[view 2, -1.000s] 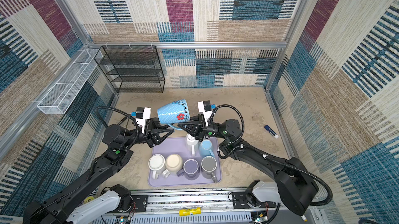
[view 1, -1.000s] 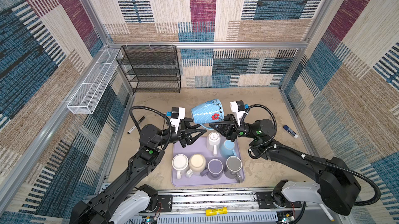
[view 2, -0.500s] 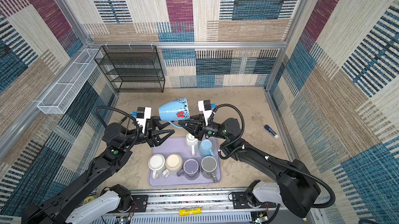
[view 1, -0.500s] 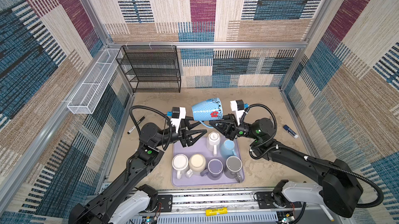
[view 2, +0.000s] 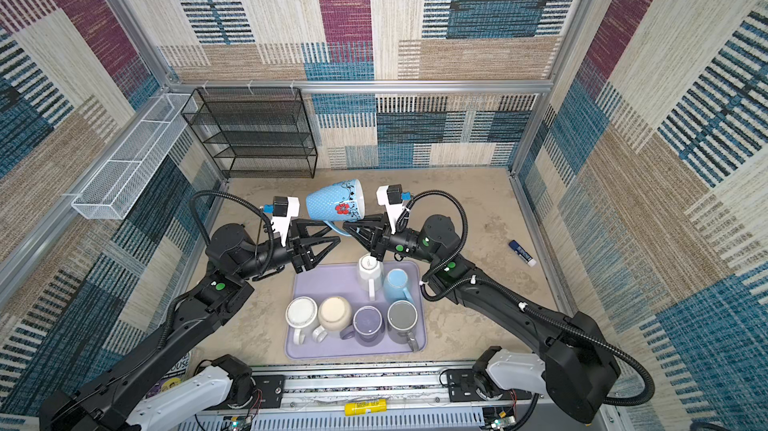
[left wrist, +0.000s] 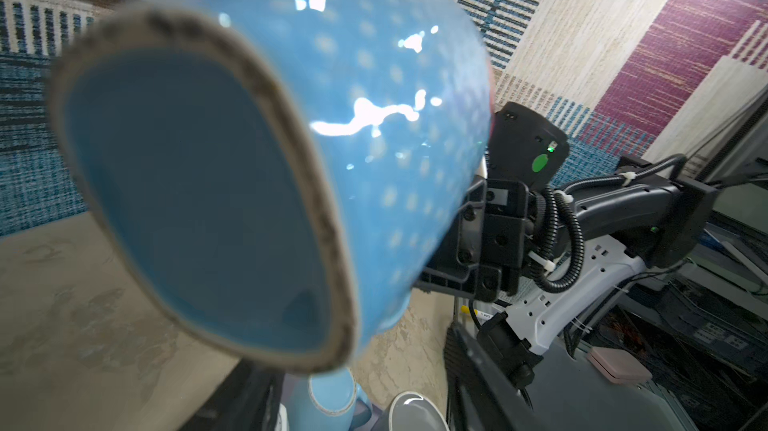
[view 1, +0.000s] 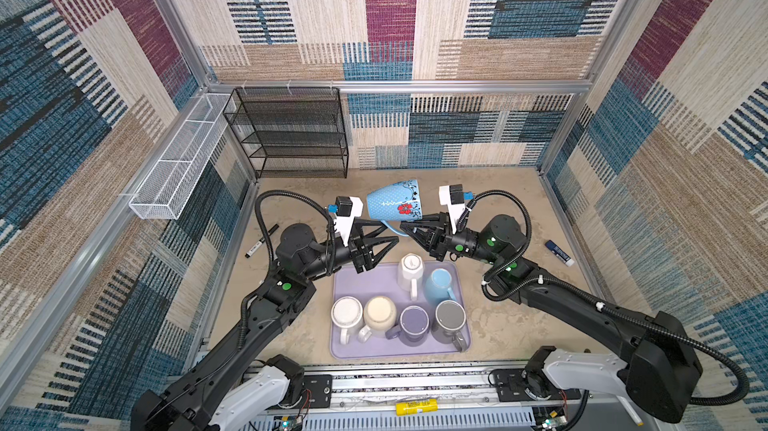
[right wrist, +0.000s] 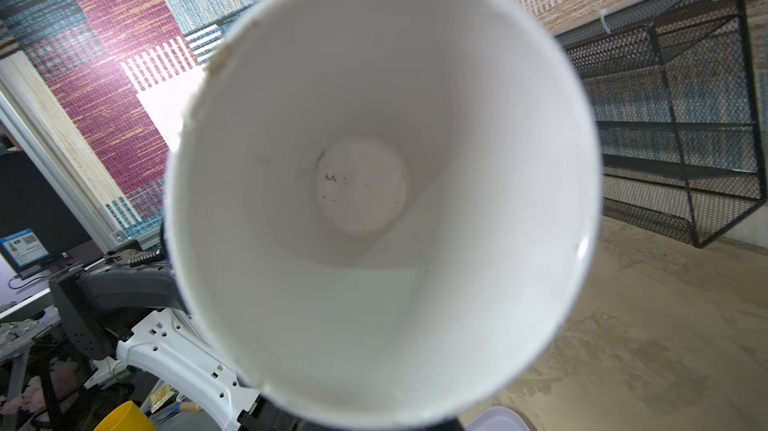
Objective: Turn the mug right side up
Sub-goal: 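Open the left gripper and carry the blue mug away with the right gripper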
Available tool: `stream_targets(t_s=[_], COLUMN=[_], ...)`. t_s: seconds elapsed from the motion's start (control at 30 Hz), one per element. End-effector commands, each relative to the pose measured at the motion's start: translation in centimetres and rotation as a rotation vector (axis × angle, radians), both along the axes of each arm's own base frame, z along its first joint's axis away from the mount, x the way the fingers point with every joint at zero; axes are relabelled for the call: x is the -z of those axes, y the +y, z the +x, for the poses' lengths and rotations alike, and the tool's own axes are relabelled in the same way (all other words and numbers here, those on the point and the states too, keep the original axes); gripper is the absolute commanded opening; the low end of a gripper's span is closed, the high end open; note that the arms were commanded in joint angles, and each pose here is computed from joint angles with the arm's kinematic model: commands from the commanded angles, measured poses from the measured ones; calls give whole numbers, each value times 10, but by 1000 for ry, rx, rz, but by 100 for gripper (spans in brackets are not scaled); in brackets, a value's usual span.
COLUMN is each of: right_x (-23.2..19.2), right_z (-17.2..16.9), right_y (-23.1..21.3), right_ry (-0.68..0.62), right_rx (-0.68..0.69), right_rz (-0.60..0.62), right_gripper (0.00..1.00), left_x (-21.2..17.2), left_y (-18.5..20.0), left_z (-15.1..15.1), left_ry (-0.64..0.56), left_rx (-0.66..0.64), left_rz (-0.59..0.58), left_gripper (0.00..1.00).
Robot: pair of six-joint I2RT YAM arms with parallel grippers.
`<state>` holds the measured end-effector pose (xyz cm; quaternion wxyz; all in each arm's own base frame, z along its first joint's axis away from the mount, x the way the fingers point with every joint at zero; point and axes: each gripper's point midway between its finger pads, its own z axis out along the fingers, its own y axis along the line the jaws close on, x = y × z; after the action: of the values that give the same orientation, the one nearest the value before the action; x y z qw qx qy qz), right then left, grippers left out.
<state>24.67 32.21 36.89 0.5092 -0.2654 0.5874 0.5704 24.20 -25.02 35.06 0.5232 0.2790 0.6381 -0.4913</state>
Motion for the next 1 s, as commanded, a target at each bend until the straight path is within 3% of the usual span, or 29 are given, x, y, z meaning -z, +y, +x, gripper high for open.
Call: stream_targets(t_s=[0.0, 0.37, 0.77, 0.97], right_x=[-9, -5, 7, 32], right_z=[13, 65, 141, 177], right_y=[-5, -33, -125, -166], right_ry=[-37, -15, 41, 120], right_rx=[84, 308, 628, 769], right_rz=[-10, -159, -385, -550], right_gripper=[0, 0, 0, 0], left_x=[13, 34, 52, 61], left_y=[5, 16, 34, 42], left_z=[15, 37, 51, 54], left_ry=[31, 95, 165, 196], left_rx=[-87, -218, -352, -394], left_rz=[60, 152, 257, 306], left_gripper=[60, 56, 54, 53])
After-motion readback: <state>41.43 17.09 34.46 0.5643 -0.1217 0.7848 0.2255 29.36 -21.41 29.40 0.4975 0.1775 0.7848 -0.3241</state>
